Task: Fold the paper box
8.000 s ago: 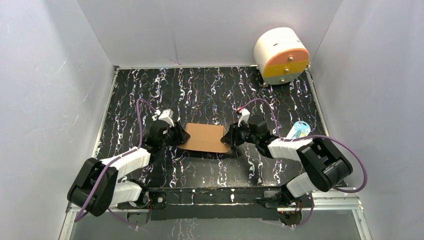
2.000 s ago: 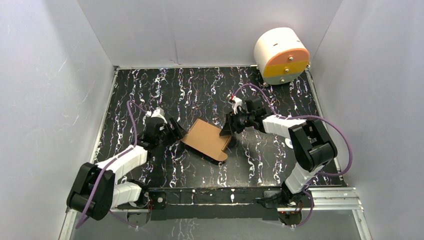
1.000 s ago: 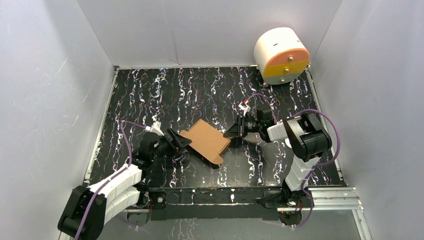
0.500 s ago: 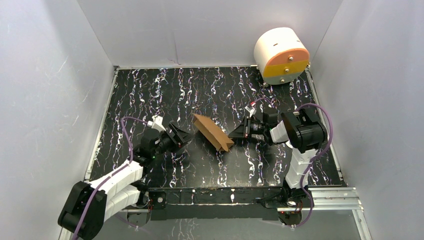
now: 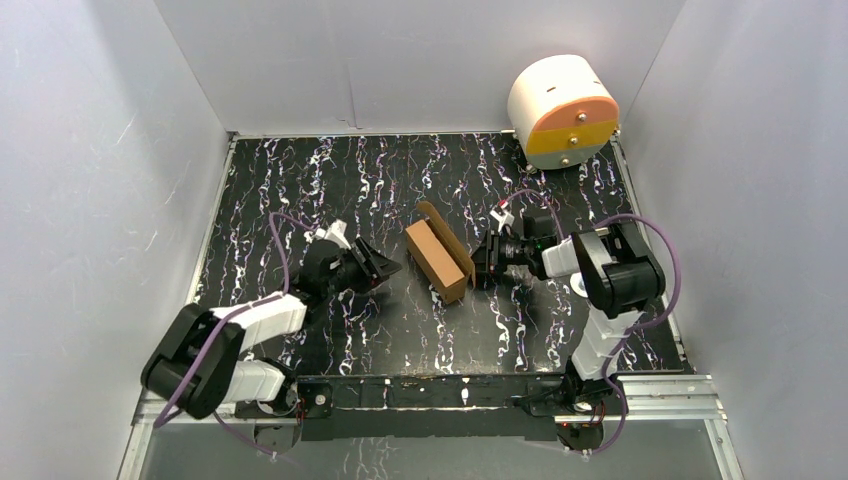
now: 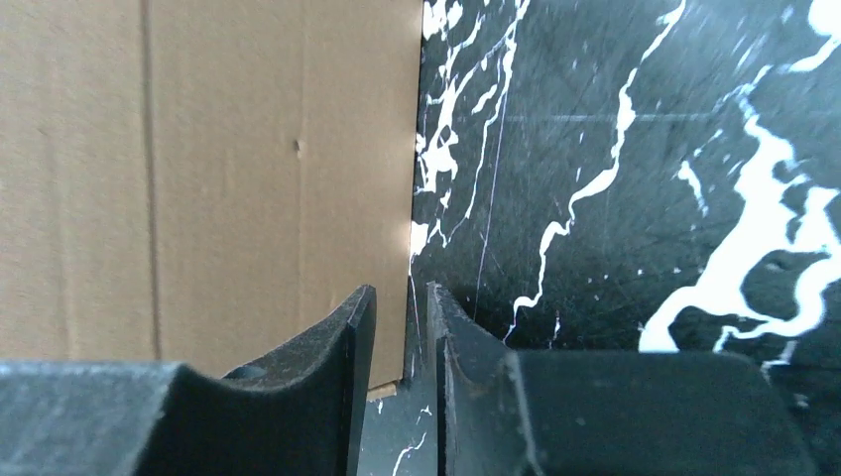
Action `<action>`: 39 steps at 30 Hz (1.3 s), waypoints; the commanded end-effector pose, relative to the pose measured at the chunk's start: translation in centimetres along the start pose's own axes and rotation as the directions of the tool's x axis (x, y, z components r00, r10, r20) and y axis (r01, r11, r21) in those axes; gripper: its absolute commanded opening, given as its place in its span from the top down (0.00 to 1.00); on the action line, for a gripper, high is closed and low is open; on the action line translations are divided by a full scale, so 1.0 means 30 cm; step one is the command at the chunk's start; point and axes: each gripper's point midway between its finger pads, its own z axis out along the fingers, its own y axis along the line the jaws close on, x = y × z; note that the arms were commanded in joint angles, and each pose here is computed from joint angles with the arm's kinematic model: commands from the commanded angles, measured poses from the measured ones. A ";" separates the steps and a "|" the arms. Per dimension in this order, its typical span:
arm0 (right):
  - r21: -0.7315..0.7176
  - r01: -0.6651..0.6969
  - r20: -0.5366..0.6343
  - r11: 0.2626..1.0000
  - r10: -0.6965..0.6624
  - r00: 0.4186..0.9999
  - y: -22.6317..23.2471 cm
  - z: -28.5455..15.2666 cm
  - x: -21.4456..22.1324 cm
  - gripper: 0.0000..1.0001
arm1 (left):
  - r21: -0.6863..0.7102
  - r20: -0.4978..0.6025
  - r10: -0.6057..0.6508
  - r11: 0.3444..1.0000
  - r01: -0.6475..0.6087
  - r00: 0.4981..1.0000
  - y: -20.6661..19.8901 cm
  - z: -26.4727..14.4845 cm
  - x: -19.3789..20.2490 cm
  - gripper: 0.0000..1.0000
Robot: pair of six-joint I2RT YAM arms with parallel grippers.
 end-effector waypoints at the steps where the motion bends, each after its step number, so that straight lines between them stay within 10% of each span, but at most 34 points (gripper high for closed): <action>1: 0.104 0.138 0.039 0.985 -0.143 0.989 0.007 -0.026 -0.097 0.64 | 0.064 0.016 0.073 0.995 -0.074 0.997 -0.082 0.059 -0.042 0.48; 24: -0.014 0.533 -0.139 0.846 -0.529 0.837 0.214 0.175 -0.176 0.43 | 0.068 -0.037 0.167 0.984 -0.165 0.985 -0.118 0.194 0.001 0.55; 39: -0.282 0.686 -0.233 0.670 -0.742 0.629 0.285 0.331 -0.134 0.40 | 0.051 0.004 0.169 0.984 -0.169 0.986 -0.083 0.095 0.054 0.55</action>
